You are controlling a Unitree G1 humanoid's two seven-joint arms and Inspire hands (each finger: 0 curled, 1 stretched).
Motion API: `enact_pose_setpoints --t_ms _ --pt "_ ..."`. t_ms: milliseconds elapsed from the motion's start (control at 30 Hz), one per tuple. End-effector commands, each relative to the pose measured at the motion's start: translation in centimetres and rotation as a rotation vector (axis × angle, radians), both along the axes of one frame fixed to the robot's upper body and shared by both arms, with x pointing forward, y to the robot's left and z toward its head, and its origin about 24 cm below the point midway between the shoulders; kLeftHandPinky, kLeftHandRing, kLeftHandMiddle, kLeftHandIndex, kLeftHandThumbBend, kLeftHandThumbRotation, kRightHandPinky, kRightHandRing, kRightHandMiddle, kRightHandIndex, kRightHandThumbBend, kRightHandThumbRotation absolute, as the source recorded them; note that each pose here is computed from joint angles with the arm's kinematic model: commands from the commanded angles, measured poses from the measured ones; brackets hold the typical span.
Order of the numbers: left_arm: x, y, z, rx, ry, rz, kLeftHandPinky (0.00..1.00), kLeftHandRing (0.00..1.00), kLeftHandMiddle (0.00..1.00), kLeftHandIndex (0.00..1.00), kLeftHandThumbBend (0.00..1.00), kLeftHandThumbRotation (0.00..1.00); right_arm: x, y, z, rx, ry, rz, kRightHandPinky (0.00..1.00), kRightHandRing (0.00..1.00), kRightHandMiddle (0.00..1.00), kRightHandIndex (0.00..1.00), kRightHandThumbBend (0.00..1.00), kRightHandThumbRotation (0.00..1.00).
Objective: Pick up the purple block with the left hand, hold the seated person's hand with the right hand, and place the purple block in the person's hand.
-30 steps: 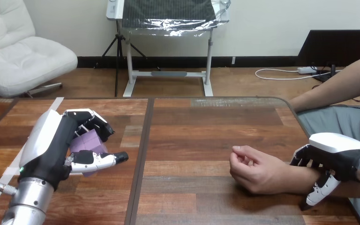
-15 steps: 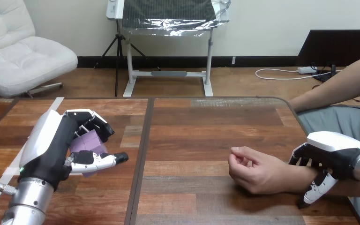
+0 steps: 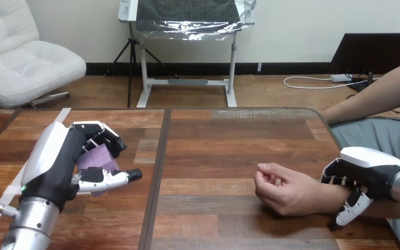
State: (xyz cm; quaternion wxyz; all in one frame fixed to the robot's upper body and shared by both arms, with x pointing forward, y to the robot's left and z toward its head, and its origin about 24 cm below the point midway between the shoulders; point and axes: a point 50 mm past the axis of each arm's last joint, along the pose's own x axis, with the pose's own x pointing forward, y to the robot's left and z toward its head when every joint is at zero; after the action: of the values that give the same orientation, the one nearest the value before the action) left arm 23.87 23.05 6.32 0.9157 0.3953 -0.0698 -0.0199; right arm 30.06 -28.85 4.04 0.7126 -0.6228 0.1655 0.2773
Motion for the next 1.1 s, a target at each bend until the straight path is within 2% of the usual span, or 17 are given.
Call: enact_pose_setpoints --t_ms 0,167,467,1067 --pt "0.91 -0.12 2.24 0.007 -0.104 -0.011 0.31 0.35 0.41 0.43 0.71 0.0 -2.81 1.87 -5.27 0.042 0.211 0.008 0.37 0.45 0.54 0.58 0.87 0.01" --pt "0.96 -0.14 2.22 0.005 -0.104 -0.01 0.31 0.35 0.41 0.43 0.71 0.0 -2.77 1.92 -5.26 0.043 0.206 0.01 0.35 0.43 0.52 0.57 0.86 0.0" --pt "1.07 -0.16 2.18 0.004 -0.101 -0.01 0.31 0.35 0.41 0.43 0.71 0.0 -2.64 2.0 -5.15 0.043 0.193 0.015 0.35 0.44 0.54 0.55 0.87 0.0" --pt "1.77 -0.3 2.18 -0.017 -0.095 -0.018 0.32 0.36 0.42 0.44 0.7 0.0 -2.14 2.12 -4.48 0.078 0.157 0.016 0.29 0.37 0.47 0.54 0.87 0.01"
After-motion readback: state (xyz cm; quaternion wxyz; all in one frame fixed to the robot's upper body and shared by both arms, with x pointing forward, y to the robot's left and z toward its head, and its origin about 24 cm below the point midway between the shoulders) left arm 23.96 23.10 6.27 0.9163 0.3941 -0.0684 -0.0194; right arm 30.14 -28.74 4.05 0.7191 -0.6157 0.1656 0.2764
